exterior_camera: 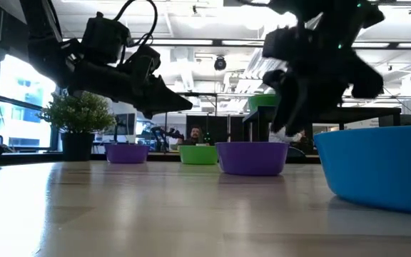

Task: Pick & Place Mini bowls
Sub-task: Stack the purple bowl on the other purple bowls on the shelf

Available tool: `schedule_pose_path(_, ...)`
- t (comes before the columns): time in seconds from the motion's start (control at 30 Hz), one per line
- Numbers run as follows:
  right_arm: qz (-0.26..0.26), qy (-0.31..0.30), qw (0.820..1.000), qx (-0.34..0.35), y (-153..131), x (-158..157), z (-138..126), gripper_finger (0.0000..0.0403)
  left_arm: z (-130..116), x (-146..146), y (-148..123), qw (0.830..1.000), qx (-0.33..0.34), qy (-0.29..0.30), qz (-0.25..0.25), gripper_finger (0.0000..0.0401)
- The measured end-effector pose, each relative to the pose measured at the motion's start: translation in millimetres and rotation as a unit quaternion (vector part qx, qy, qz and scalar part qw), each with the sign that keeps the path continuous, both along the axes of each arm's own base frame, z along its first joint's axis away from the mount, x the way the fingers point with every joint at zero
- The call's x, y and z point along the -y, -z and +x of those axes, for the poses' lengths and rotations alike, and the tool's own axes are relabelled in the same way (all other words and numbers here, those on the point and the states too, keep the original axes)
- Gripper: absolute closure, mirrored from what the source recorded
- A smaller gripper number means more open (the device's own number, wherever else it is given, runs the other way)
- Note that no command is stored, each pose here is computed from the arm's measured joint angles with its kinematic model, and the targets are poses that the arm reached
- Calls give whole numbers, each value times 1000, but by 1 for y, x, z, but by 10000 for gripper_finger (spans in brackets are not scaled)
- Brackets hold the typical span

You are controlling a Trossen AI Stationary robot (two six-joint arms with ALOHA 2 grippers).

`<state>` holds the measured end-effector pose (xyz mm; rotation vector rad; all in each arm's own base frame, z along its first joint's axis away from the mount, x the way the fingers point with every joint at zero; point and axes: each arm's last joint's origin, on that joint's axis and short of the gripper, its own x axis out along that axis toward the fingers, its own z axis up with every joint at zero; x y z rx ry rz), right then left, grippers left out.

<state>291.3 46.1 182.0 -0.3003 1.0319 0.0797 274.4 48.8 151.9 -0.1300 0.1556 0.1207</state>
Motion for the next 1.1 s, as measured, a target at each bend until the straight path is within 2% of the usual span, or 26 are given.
schedule_pose_path(0.27, -57, -75, 994, -61, 26, -1, 21, 271, 0, 0, 1, 1000, -4, 0, -1, 401)
schedule_pose_path(0.4, -62, -85, 992, -76, 34, -1, 25, 311, 0, 0, 2, 1000, -8, 0, -1, 401)
schedule_pose_path(0.57, -63, -84, 991, -83, 39, -1, 25, 386, 0, 0, 2, 1000, -11, 0, -2, 401)
schedule_pose_path(0.63, -66, -82, 991, -82, 38, 0, 25, 396, 0, 0, 2, 1000, -11, 0, -2, 401)
schedule_pose_path(0.7, -65, -78, 992, -77, 36, 0, 25, 390, 0, 0, 2, 1000, -11, 0, -2, 401)
schedule_pose_path(0.87, -42, -67, 995, -66, 17, -2, 25, 399, 0, 0, 2, 1000, -12, 0, -2, 401)
schedule_pose_path(1.1, 13, -60, 998, -19, -46, -3, 14, 400, 0, 0, 2, 1000, -12, 0, -2, 401)
